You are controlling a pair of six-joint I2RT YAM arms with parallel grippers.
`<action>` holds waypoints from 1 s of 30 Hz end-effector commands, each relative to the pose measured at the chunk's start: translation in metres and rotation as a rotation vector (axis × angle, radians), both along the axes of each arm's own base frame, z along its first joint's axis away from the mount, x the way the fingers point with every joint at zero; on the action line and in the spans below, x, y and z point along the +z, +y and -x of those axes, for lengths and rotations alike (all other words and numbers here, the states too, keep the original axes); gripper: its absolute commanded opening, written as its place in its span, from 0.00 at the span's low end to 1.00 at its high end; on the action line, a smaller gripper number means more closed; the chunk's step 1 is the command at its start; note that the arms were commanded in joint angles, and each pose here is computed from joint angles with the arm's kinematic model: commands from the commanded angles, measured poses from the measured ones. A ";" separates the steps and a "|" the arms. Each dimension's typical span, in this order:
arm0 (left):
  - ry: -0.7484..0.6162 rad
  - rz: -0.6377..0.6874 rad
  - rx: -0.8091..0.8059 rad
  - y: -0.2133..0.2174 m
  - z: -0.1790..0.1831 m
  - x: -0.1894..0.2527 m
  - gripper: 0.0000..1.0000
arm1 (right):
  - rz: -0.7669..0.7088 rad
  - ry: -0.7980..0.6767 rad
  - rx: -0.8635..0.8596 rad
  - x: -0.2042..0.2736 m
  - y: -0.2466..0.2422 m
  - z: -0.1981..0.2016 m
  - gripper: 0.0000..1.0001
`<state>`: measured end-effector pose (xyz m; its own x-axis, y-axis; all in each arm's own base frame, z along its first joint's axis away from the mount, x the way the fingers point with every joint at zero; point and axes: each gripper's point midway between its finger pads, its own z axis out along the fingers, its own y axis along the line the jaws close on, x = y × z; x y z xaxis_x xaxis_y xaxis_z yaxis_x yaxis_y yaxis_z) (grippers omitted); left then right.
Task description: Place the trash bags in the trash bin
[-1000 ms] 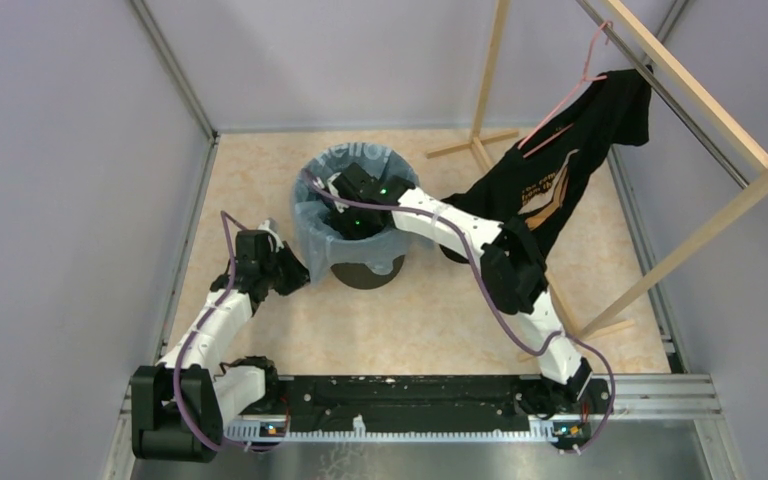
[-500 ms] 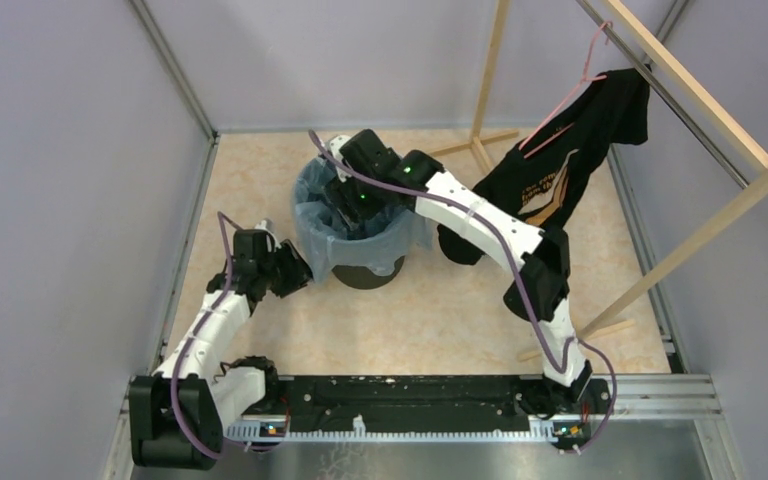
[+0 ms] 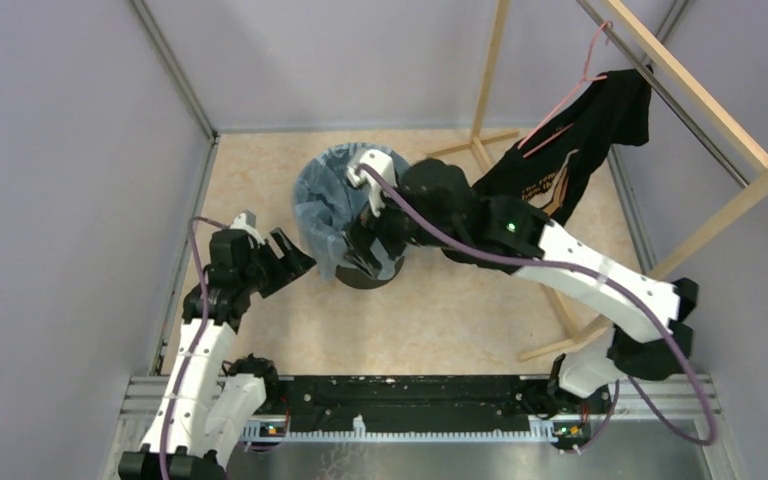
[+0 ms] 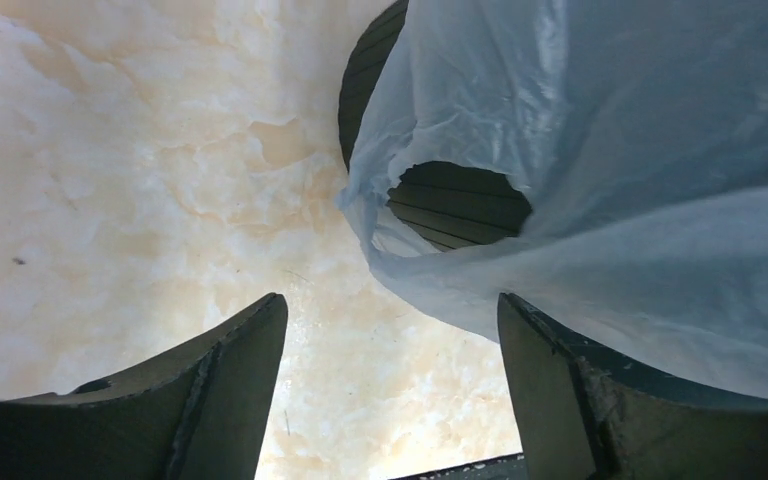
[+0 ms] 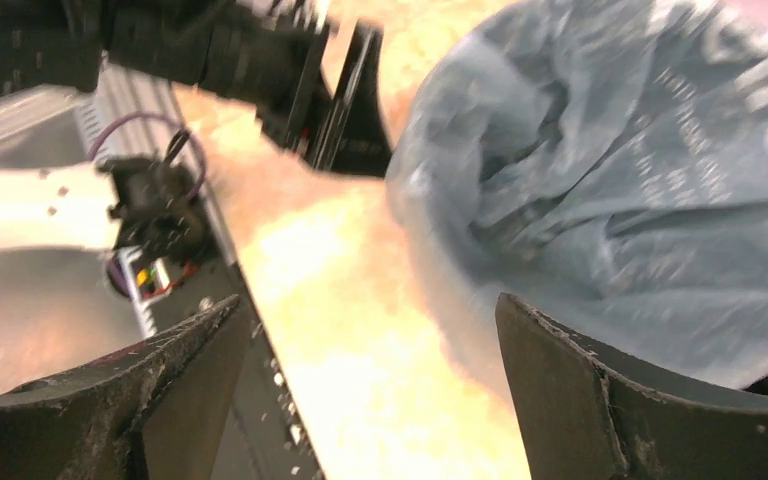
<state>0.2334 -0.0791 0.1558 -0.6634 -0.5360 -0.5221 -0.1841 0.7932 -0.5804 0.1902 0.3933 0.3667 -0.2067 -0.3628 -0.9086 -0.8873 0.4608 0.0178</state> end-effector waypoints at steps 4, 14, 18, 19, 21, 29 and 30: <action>-0.158 -0.135 0.143 0.036 0.019 0.067 0.98 | -0.183 0.123 0.070 -0.020 -0.025 0.066 0.96; -0.438 -0.162 0.287 0.061 0.045 0.117 0.99 | -0.225 0.293 -0.087 -0.125 -0.033 0.073 0.99; -0.507 -0.200 0.261 0.062 0.048 0.126 0.99 | -0.254 0.249 -0.219 -0.154 -0.026 0.053 0.99; -0.524 -0.214 0.251 0.062 0.048 0.128 0.99 | -0.280 0.217 -0.253 -0.159 -0.025 0.047 0.99; -0.539 -0.239 0.243 0.063 0.047 0.128 0.99 | -0.314 0.171 -0.315 -0.177 -0.025 0.038 0.99; -0.561 -0.241 0.290 0.070 0.055 0.127 0.99 | -0.336 0.135 -0.735 -0.231 -0.024 -0.017 0.99; -0.563 -0.241 0.296 0.071 0.055 0.127 0.99 | -0.338 0.127 -0.762 -0.234 -0.022 -0.021 0.99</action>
